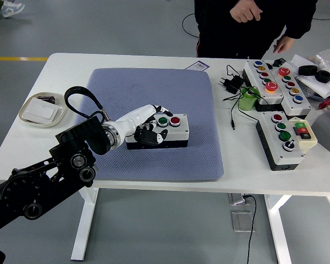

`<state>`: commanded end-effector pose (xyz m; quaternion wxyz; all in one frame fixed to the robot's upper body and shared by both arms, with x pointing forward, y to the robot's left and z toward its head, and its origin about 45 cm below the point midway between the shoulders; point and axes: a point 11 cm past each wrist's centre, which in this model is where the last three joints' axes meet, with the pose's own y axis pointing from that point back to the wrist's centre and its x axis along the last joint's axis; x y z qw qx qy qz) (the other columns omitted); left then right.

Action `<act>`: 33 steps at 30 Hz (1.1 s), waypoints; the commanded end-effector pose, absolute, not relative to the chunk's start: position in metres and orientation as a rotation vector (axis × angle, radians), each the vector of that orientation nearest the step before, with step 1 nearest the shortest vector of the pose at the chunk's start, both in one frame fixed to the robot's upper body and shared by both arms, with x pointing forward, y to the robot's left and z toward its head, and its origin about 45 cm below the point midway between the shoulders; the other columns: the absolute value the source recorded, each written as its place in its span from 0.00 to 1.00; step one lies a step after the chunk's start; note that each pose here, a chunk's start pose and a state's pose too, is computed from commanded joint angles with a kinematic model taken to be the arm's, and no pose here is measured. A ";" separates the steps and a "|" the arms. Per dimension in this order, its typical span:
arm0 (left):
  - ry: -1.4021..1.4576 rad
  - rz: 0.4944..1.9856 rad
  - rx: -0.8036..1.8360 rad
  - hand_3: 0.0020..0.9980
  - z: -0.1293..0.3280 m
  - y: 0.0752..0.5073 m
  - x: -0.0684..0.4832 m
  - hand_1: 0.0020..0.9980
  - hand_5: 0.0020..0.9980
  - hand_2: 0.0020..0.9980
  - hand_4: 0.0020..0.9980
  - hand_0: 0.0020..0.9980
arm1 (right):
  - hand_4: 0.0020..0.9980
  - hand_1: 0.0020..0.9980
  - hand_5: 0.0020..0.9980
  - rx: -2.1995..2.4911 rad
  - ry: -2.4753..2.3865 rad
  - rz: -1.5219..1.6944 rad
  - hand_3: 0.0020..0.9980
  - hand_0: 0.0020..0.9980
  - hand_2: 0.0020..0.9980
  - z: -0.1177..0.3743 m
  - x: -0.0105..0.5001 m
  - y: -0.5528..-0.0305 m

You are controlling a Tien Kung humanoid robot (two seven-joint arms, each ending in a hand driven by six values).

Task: Pick up the button,place it on the desk,press the button,press the button

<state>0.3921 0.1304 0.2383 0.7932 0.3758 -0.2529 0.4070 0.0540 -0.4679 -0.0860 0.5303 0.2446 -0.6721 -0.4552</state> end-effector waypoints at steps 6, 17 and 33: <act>-0.557 0.876 0.847 0.84 0.231 0.133 0.396 0.00 0.13 0.06 0.47 0.00 | 0.26 0.53 0.29 0.582 -1.604 -1.087 0.61 0.64 0.62 -0.086 0.053 -0.468; -0.579 0.893 0.889 0.84 0.225 0.141 0.401 0.00 0.06 0.06 0.46 0.01 | 0.26 0.53 0.29 0.583 -1.607 -1.088 0.61 0.64 0.62 -0.086 0.054 -0.468; -0.658 0.831 0.958 0.82 0.222 0.143 0.395 0.00 0.04 0.06 0.46 0.01 | 0.26 0.53 0.29 0.582 -1.605 -1.091 0.61 0.64 0.62 -0.086 0.054 -0.467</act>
